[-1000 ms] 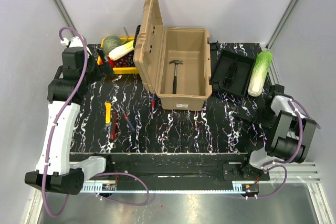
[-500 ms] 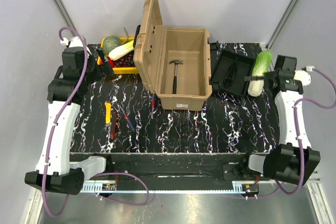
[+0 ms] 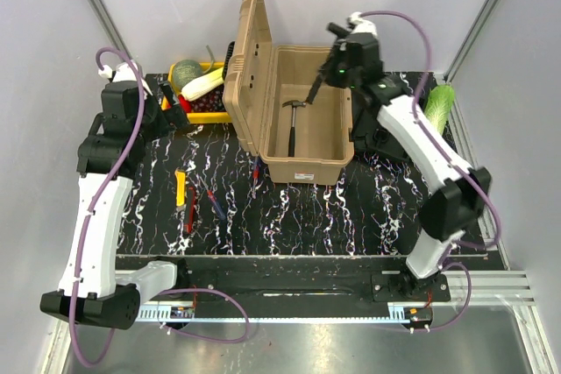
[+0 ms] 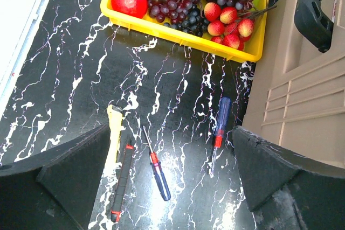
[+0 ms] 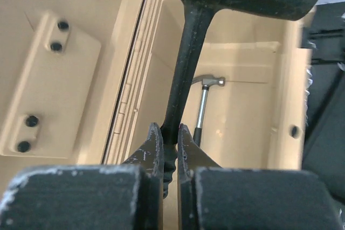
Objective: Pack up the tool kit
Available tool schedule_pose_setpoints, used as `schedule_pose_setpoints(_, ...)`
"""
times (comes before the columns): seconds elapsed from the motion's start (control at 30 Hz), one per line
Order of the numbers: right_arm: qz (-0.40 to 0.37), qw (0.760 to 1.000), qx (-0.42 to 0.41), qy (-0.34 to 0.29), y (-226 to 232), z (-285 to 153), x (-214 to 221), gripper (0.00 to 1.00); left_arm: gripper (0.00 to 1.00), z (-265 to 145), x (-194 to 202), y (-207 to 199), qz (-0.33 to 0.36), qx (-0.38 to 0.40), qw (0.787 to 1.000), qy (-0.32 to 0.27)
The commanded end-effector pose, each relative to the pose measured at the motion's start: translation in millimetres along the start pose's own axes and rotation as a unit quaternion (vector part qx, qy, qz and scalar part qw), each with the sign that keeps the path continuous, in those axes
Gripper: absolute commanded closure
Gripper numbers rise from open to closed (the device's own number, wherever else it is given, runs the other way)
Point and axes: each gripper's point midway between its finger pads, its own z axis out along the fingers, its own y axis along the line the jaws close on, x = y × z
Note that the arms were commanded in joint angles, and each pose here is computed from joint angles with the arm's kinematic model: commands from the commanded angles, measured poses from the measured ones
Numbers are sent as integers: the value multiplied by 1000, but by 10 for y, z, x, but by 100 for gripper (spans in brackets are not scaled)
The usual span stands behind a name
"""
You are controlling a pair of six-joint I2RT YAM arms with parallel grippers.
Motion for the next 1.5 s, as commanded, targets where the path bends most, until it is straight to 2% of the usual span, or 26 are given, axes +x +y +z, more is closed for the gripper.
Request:
schedule_pose_setpoints(0.0,-146,986,6,82,147,409,565,100,1,-41,-81,-15,-5,6,1000,-23)
schedule_pose_setpoints(0.03,-163,980,27,110,42,557,784,100,1,-42,-76,-18,-4,6,1000,-22)
schedule_pose_setpoints(0.13,-193,968,69,147,-146,775,1079,100,1,-29,-76,-15,-4,5,1000,-21)
schedule_pose_setpoints(0.23,-224,953,122,162,-397,931,1216,100,1,-18,-87,-25,-5,6,1000,-20)
schedule_pose_setpoints(0.4,-268,928,155,207,-672,1165,1569,100,1,30,-102,-27,-6,-2,1000,-11)
schedule_pose_setpoints(0.53,-284,911,191,229,-904,1298,1786,100,1,62,-139,-40,-12,-5,1000,-11)
schedule_pose_setpoints(0.73,-268,905,203,260,-1087,1422,2039,100,1,98,-199,-61,-8,-9,1000,-7)
schedule_pose_setpoints(0.8,-267,902,203,272,-1109,1428,2114,94,1,103,-211,-47,-6,-13,1000,-6)
schedule_pose_setpoints(0.93,-262,897,214,284,-1173,1439,2192,70,1,114,-208,-39,-2,-16,1000,-5)
schedule_pose_setpoints(1.07,-256,899,220,279,-1155,1445,2124,60,1,113,-213,-29,-2,-18,1000,-7)
schedule_pose_setpoints(1.23,-239,923,200,225,-860,1399,1615,53,1,112,-198,-37,-5,-16,1000,-4)
schedule_pose_setpoints(1.33,-220,944,160,189,-546,1295,1247,46,1,82,-214,-41,-6,-14,1000,-8)
schedule_pose_setpoints(1.4,-207,957,127,157,-308,1168,938,38,1,66,-223,-48,-7,-11,1000,-11)
schedule_pose_setpoints(1.47,-197,966,111,126,-159,1047,676,22,1,41,-238,-59,-9,-7,1000,-14)
